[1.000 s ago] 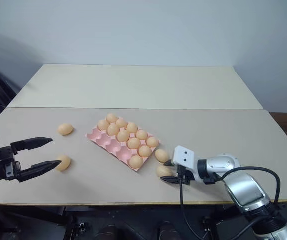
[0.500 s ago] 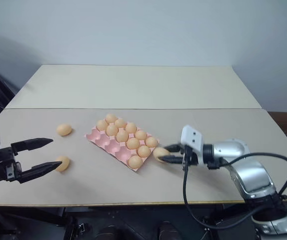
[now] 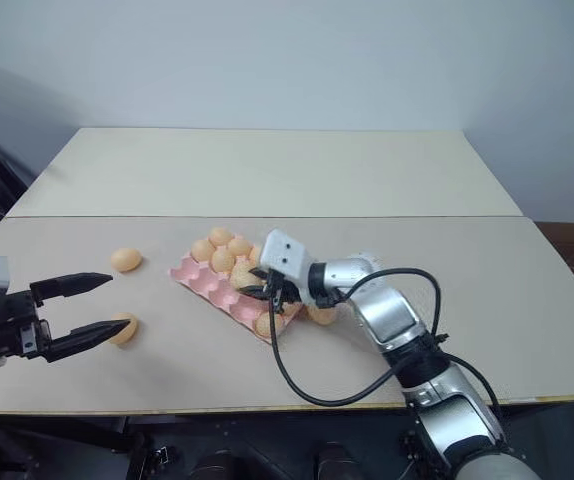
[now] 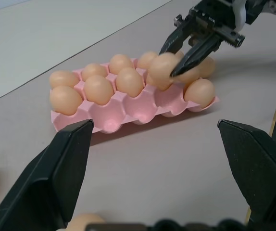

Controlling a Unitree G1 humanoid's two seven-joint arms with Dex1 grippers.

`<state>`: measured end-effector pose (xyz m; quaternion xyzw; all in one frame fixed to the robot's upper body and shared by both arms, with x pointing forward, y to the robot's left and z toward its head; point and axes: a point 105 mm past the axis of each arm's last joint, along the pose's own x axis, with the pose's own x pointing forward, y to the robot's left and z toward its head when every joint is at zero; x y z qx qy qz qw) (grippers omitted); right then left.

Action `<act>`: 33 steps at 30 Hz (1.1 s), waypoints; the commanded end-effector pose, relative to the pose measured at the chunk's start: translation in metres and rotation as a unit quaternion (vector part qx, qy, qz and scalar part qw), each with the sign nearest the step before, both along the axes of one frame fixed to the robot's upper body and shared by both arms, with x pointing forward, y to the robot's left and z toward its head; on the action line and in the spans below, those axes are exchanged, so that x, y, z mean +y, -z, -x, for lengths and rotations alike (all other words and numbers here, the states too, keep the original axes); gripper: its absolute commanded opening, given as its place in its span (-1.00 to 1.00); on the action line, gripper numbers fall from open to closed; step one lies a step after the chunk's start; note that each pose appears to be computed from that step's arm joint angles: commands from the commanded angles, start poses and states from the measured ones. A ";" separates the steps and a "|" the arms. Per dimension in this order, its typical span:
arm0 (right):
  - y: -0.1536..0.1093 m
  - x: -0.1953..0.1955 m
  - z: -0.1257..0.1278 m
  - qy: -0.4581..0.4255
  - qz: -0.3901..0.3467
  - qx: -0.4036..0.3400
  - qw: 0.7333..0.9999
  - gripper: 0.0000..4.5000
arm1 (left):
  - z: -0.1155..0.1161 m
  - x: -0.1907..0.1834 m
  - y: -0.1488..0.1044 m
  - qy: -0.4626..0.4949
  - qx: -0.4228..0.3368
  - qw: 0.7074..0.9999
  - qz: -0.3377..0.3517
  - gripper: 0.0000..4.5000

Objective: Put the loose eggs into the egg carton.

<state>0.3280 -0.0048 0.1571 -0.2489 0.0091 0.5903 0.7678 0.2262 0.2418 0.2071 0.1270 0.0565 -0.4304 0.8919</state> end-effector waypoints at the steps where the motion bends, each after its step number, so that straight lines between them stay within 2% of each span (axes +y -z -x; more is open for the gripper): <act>1: -0.005 0.002 0.006 -0.016 0.001 -0.025 1.000 -0.46 | 0.002 -0.001 -0.008 0.002 -0.020 1.000 -0.005 1.00; 7: -0.001 0.006 0.012 -0.023 0.003 -0.018 1.000 0.41 | 0.003 -0.001 -0.007 0.002 -0.019 1.000 -0.005 1.00; 11: -0.017 0.001 0.012 -0.020 -0.028 -0.024 0.999 0.98 | 0.001 -0.001 -0.008 0.003 -0.019 1.000 -0.006 1.00; 15: -0.038 -0.020 0.016 -0.022 -0.062 -0.032 0.997 0.98 | 0.000 -0.001 -0.009 0.002 -0.019 1.000 -0.005 1.00; 21: -0.060 -0.081 0.025 0.009 -0.085 -0.034 0.996 0.98 | -0.001 0.010 -0.010 -0.008 -0.014 1.000 -0.008 1.00; 28: -0.055 -0.155 0.045 0.047 -0.041 -0.011 0.998 0.98 | 0.000 0.029 -0.012 -0.028 -0.010 0.999 -0.019 1.00; 33: -0.048 -0.187 0.063 0.045 -0.002 0.023 0.999 0.98 | 0.000 0.037 -0.010 -0.036 -0.008 0.999 -0.025 1.00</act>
